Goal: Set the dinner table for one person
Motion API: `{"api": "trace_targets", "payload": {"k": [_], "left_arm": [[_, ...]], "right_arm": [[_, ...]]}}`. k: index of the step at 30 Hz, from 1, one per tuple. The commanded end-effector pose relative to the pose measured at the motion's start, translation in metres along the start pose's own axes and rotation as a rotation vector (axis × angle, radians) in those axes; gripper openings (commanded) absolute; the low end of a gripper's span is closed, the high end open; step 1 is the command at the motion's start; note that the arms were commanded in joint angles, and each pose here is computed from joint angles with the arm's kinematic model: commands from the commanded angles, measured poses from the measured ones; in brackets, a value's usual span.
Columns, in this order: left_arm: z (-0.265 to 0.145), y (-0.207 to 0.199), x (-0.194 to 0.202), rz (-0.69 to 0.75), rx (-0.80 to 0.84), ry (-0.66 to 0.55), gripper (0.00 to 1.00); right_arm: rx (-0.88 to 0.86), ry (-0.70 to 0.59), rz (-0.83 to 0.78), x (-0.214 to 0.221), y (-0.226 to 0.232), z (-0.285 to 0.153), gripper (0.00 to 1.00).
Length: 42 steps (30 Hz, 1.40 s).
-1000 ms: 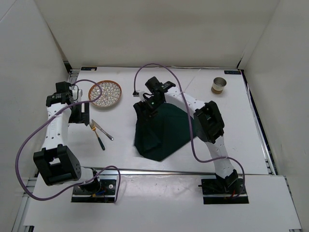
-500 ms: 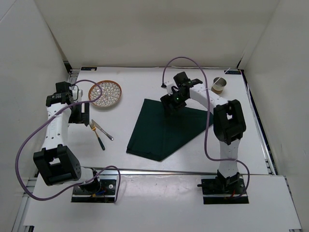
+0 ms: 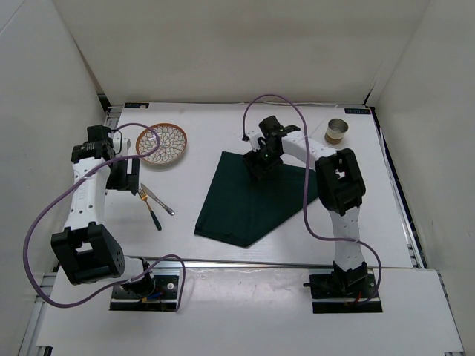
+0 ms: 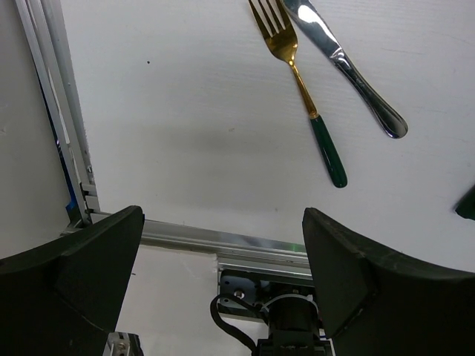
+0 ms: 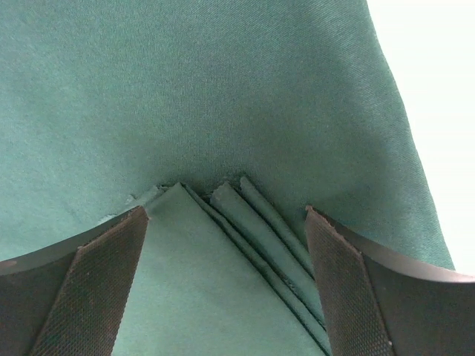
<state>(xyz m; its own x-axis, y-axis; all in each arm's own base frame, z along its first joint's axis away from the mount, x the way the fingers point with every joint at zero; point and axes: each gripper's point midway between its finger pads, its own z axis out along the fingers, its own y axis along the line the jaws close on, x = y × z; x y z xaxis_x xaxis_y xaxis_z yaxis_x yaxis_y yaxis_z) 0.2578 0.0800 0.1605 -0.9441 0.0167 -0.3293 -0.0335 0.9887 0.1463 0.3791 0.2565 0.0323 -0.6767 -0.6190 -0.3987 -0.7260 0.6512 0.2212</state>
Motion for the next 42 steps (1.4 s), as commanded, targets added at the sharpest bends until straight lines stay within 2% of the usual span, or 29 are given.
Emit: {"api": "trace_targets", "payload": {"k": [1, 5, 6, 8, 9, 11, 12, 16, 21, 28, 33, 36, 37, 42], "left_arm": [[-0.014, -0.002, -0.011, 0.016, 0.004, -0.067, 1.0], [-0.014, -0.002, -0.011, 0.016, 0.004, -0.067, 1.0], [-0.014, -0.002, -0.011, 0.016, 0.004, -0.067, 1.0], [-0.014, -0.001, -0.013, 0.015, 0.002, -0.076, 1.0], [-0.014, -0.001, -0.013, 0.015, 0.002, -0.076, 1.0], [-0.012, -0.001, -0.016, 0.015, 0.002, -0.078, 1.0], [-0.011, -0.003, -0.016, 0.016, 0.01, -0.08, 1.0], [-0.009, -0.002, -0.018, 0.016, 0.011, -0.08, 1.0], [-0.002, -0.006, -0.012, 0.017, 0.024, -0.061, 1.0], [0.003, -0.009, -0.008, 0.018, 0.034, -0.06, 1.0], [0.003, -0.015, -0.009, 0.028, 0.054, -0.073, 1.0], [0.003, -0.015, -0.009, 0.028, 0.054, -0.073, 1.0], [0.003, -0.015, -0.009, 0.028, 0.054, -0.073, 1.0], [0.002, -0.012, -0.004, 0.045, 0.033, -0.081, 1.0]], "right_arm": [[0.025, 0.048, -0.034, 0.017, -0.006, 0.011, 0.87], [0.01, 0.092, -0.04, 0.038, 0.002, 0.014, 0.64], [0.001, 0.123, -0.042, 0.051, 0.003, 0.018, 0.53], [0.004, 0.135, -0.049, 0.058, 0.008, 0.015, 0.4], [0.0, 0.147, -0.054, 0.066, 0.01, 0.013, 0.28], [0.01, 0.147, -0.055, 0.069, 0.011, 0.007, 0.2], [0.007, 0.157, -0.052, 0.074, 0.012, 0.008, 0.12], [0.029, 0.125, -0.054, 0.069, 0.015, -0.008, 0.02], [0.045, 0.108, -0.061, 0.065, 0.017, -0.024, 0.0], [0.046, 0.003, -0.053, 0.033, 0.027, -0.054, 0.03], [0.028, -0.039, -0.044, 0.02, 0.033, -0.063, 0.01], [-0.013, -0.031, -0.072, 0.022, 0.047, -0.074, 0.01], [-0.052, 0.01, -0.074, 0.033, 0.054, -0.076, 0.01], [-0.145, 0.048, -0.133, 0.059, 0.079, -0.103, 0.0]]}}
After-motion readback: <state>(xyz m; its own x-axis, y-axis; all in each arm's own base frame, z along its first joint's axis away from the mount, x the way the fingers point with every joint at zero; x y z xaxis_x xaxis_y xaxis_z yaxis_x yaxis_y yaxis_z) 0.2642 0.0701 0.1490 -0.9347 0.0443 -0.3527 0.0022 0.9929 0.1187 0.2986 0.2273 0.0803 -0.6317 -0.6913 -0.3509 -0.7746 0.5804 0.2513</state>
